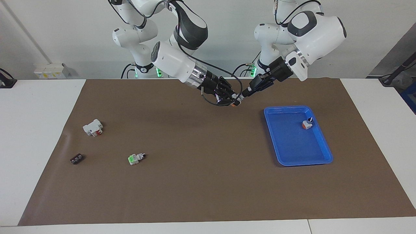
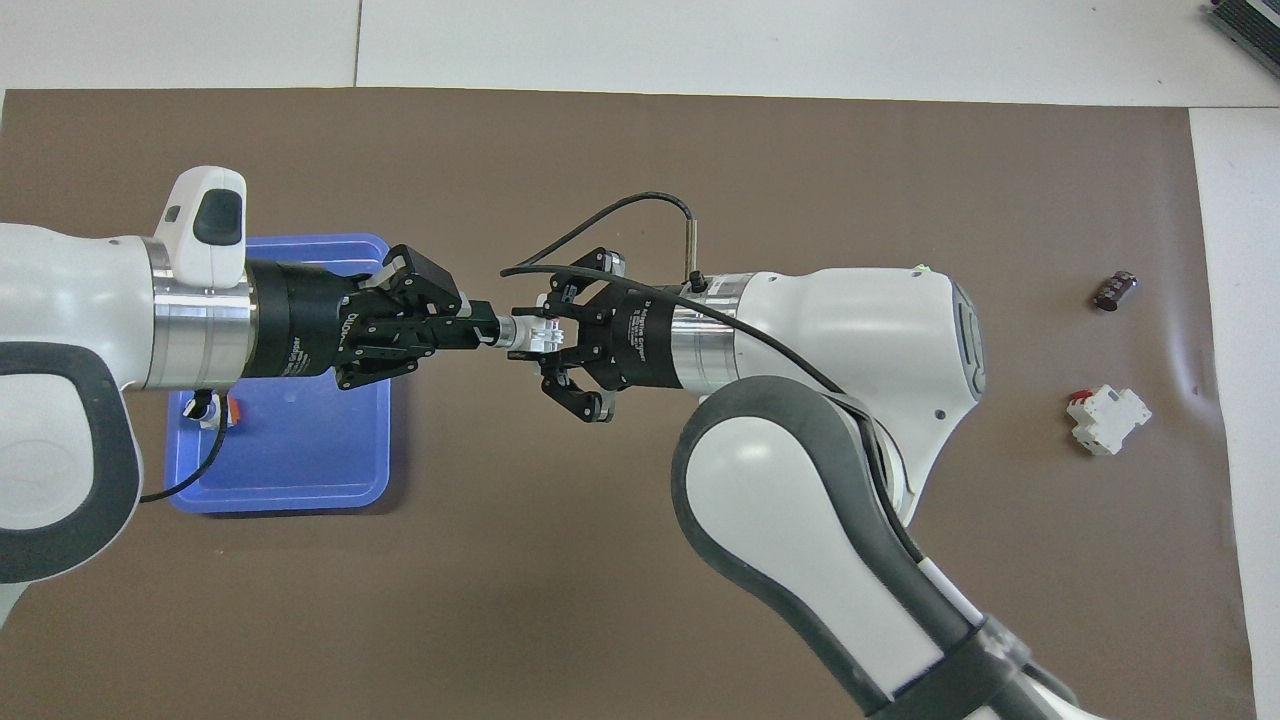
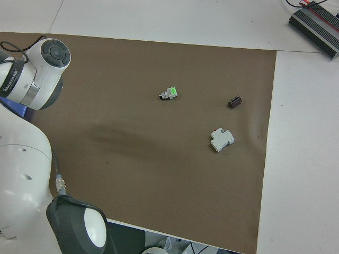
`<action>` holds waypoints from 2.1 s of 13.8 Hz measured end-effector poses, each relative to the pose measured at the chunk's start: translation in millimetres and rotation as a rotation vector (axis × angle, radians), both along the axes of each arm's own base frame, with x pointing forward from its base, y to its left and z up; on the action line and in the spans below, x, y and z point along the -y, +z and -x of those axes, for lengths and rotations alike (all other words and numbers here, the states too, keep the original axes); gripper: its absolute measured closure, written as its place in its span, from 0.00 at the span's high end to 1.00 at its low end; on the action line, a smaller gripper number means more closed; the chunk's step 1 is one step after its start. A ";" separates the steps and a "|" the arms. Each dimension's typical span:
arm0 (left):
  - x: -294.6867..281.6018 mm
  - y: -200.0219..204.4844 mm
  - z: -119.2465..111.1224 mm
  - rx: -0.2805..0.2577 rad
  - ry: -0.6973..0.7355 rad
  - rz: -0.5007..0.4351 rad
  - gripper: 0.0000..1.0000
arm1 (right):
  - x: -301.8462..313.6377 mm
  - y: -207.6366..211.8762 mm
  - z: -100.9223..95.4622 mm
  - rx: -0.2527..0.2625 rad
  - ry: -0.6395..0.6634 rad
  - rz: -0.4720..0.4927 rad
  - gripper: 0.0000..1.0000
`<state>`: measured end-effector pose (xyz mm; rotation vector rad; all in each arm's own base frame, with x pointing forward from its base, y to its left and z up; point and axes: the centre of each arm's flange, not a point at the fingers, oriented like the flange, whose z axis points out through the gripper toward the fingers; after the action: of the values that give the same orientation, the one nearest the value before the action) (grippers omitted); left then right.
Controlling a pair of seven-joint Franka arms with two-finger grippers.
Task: Turn and place switch with both arms
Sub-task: 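Bring the left gripper to the switch held by the right gripper, then close the left gripper on the switch while the right gripper opens, withdraws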
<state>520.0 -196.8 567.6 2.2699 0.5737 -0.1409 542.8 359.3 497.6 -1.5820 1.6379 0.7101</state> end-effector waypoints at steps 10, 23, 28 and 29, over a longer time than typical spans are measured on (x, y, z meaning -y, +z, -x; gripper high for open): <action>2.7 -1.5 1.3 0.012 -0.020 -0.007 0.10 | 0.8 0.8 -0.7 0.003 -0.003 0.000 0.33; 2.4 -1.3 1.3 -0.365 0.348 0.032 0.10 | 0.5 1.0 -0.5 0.003 -0.003 -0.001 0.33; 5.5 2.9 5.3 -0.627 0.646 0.007 0.10 | -3.4 -1.2 1.7 0.000 0.004 0.001 0.33; 6.1 4.4 6.6 -0.673 0.705 0.004 0.10 | -4.4 -1.2 2.3 0.000 0.006 0.001 0.33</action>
<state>513.4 -203.0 572.0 1.8491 1.6722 -0.5507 540.5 363.7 496.4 -1.5880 1.6346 0.7129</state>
